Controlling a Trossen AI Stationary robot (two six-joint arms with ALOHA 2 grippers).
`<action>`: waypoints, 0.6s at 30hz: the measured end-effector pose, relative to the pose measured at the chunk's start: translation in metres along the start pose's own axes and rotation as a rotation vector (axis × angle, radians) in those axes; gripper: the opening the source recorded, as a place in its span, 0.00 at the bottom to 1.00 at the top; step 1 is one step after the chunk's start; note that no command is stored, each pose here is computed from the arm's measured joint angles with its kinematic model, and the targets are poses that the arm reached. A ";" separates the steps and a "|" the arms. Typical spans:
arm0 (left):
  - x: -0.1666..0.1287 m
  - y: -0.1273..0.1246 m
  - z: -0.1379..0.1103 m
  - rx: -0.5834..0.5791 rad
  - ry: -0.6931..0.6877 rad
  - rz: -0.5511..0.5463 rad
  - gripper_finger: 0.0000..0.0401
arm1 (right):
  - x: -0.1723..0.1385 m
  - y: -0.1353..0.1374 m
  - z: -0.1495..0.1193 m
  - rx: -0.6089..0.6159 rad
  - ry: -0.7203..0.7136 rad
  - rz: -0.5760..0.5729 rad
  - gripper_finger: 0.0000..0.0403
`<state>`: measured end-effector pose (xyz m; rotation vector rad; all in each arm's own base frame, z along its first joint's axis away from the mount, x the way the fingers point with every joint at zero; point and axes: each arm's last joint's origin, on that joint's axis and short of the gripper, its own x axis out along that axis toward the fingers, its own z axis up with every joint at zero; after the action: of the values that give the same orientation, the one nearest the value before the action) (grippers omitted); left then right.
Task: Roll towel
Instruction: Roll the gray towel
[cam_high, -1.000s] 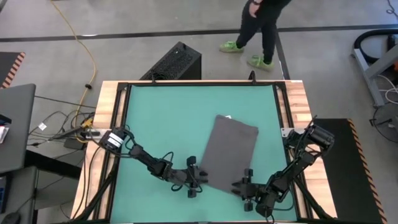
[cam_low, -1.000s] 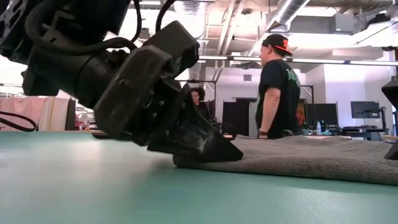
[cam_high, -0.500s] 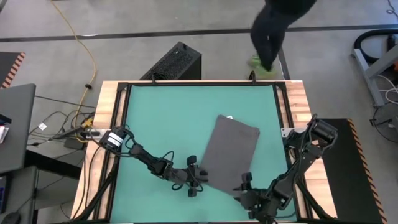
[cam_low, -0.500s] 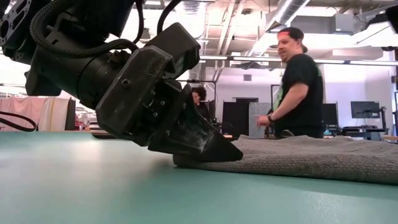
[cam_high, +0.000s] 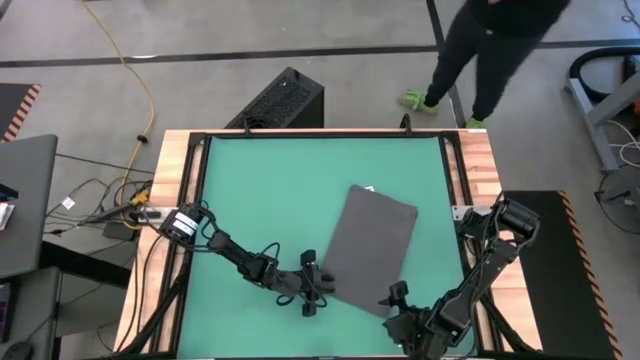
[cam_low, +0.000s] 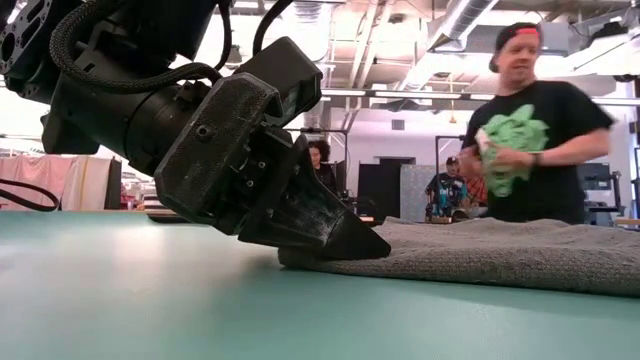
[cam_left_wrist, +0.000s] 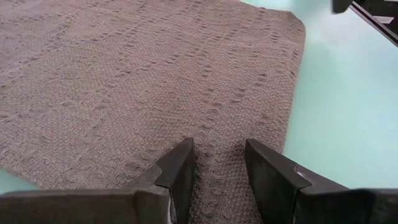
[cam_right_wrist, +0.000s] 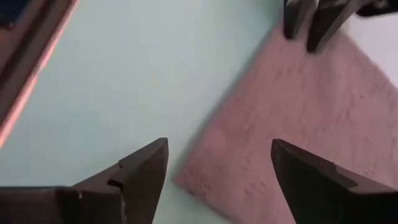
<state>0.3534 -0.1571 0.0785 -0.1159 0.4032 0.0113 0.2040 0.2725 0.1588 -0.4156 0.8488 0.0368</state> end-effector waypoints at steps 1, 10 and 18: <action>0.000 0.000 0.000 0.000 0.000 0.000 0.33 | 0.001 0.000 -0.003 -0.004 0.007 -0.004 0.77; 0.000 0.000 0.000 -0.001 0.001 0.000 0.33 | 0.013 -0.001 -0.022 0.077 0.002 -0.005 0.76; 0.000 0.000 0.000 -0.001 0.001 -0.001 0.33 | 0.017 0.000 -0.031 0.094 -0.016 0.009 0.76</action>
<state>0.3533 -0.1571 0.0783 -0.1175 0.4046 0.0107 0.1932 0.2590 0.1282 -0.3230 0.8333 0.0085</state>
